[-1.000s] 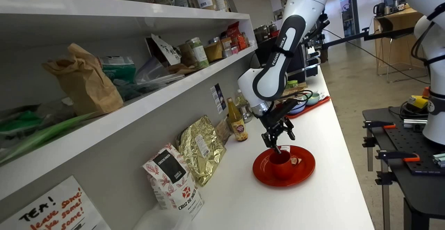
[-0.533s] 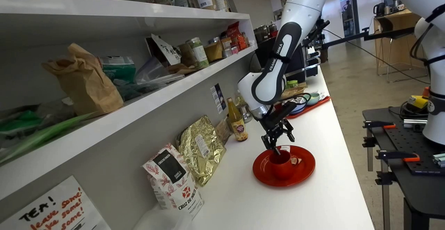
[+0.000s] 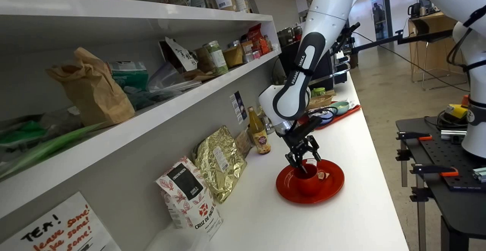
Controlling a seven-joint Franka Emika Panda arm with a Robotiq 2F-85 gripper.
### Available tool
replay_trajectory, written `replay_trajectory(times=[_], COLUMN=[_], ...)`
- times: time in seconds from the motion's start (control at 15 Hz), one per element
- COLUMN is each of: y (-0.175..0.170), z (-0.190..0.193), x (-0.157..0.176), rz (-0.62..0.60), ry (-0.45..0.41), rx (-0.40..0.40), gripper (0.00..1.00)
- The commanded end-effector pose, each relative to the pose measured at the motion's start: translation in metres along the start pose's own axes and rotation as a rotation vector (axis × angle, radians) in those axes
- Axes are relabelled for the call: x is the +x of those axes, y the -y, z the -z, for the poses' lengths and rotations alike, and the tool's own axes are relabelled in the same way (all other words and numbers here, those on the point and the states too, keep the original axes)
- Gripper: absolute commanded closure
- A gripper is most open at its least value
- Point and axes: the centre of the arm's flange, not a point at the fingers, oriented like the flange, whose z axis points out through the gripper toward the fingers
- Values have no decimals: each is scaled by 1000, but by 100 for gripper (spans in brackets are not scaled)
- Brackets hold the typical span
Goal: Take the cup off of the plate
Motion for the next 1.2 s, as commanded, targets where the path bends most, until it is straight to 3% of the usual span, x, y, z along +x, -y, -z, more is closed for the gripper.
replay_trajectory(times=[0.0, 0.47, 0.93, 1.13], y=[7, 5, 5, 22], z=[0, 8, 33, 68], x=[8, 9, 2, -21], rz=[-25, -31, -41, -22], ry=[10, 7, 11, -3], rx=[33, 51, 108, 160], gripper=[49, 99, 98, 98])
